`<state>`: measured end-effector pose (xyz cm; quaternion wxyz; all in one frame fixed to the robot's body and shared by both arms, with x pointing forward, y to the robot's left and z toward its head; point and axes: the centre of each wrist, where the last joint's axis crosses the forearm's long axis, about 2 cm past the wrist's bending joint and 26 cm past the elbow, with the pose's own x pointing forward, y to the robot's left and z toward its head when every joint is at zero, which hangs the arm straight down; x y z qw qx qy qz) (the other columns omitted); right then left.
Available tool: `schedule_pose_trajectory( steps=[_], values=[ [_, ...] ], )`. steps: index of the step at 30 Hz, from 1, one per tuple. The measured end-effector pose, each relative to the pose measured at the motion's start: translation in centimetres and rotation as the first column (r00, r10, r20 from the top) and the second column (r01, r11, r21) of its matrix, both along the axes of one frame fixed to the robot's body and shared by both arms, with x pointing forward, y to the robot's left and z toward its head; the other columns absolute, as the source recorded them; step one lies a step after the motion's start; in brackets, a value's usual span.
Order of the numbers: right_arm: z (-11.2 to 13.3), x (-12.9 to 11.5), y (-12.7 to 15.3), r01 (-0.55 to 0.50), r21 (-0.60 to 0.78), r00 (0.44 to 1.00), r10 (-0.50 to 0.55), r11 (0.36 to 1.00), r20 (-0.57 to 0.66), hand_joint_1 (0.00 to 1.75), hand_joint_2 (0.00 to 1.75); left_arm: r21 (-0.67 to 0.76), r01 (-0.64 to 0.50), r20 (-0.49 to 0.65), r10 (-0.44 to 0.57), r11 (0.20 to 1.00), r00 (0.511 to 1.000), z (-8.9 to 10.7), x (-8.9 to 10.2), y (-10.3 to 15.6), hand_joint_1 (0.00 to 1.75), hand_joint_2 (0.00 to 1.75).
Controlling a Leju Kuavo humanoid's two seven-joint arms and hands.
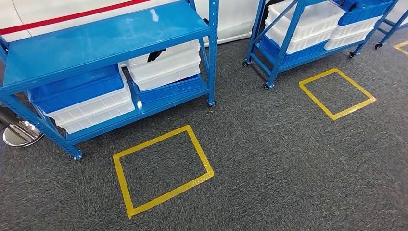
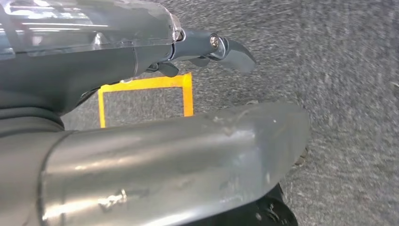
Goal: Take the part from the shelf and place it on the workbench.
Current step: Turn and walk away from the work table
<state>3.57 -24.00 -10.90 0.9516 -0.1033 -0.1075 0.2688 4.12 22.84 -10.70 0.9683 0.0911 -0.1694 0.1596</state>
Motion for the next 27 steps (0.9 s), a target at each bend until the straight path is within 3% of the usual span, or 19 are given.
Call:
schedule_pose_trajectory(
  steps=[27],
  values=[
    [0.1,0.0,0.9,0.011,-0.033,1.000,-0.011,0.999,0.019,0.00,0.00,-0.049,-0.052,0.019,0.053,0.997,0.998,0.1,0.2,-0.9,0.00,0.00]
  ],
)
